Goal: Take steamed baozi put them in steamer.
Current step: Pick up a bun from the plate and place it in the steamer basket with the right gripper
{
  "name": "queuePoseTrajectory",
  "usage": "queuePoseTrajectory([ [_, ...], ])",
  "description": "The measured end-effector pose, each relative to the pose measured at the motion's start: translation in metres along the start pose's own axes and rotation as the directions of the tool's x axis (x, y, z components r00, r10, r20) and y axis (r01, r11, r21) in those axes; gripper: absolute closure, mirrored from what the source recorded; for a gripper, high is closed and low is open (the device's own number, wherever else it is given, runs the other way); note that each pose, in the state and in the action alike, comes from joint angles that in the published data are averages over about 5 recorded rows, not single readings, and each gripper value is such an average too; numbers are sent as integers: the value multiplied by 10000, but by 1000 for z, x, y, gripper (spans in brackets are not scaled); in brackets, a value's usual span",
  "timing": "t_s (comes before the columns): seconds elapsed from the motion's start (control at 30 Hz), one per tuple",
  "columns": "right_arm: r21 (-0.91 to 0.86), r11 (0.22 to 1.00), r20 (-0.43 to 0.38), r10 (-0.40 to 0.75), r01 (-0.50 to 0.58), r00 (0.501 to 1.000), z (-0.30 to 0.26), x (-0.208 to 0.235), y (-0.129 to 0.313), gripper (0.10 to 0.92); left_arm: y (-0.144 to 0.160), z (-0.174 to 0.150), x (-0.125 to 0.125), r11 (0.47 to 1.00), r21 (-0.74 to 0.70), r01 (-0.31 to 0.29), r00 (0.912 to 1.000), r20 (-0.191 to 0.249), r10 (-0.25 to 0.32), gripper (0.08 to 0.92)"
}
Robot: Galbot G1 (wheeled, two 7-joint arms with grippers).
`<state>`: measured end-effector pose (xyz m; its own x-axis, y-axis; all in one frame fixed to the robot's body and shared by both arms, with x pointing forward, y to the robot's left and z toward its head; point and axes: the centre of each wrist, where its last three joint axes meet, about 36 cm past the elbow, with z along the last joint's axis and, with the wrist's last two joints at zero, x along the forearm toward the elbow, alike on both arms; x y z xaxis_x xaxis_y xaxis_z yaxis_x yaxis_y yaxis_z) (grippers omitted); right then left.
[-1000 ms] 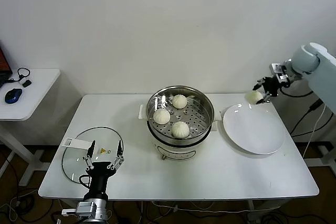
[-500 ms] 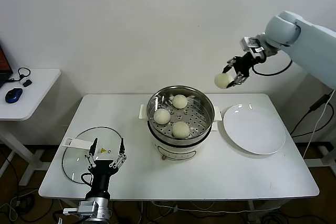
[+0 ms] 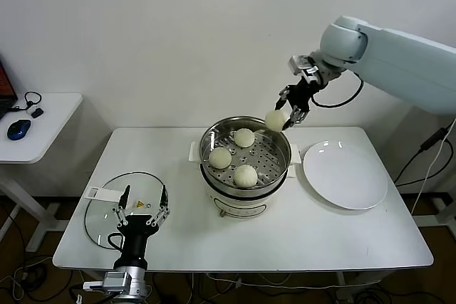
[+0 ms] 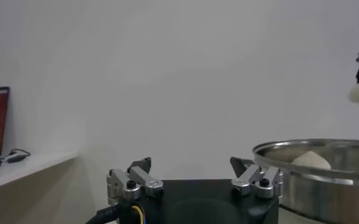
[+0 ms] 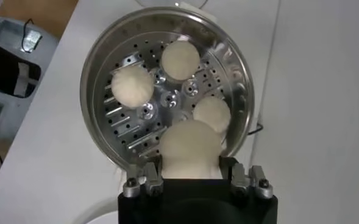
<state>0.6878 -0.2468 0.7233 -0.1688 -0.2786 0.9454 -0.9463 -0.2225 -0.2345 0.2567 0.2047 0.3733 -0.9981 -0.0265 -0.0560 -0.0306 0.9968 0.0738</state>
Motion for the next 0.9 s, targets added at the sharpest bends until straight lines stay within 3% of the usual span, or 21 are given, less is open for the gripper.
queuePoseTrajectory([
  [0.9,-242,9917,-523,-1274,1263,9905,-8,-116,-5,411,8,3,-5,9998,-28,172,9998,-27,-172,177],
])
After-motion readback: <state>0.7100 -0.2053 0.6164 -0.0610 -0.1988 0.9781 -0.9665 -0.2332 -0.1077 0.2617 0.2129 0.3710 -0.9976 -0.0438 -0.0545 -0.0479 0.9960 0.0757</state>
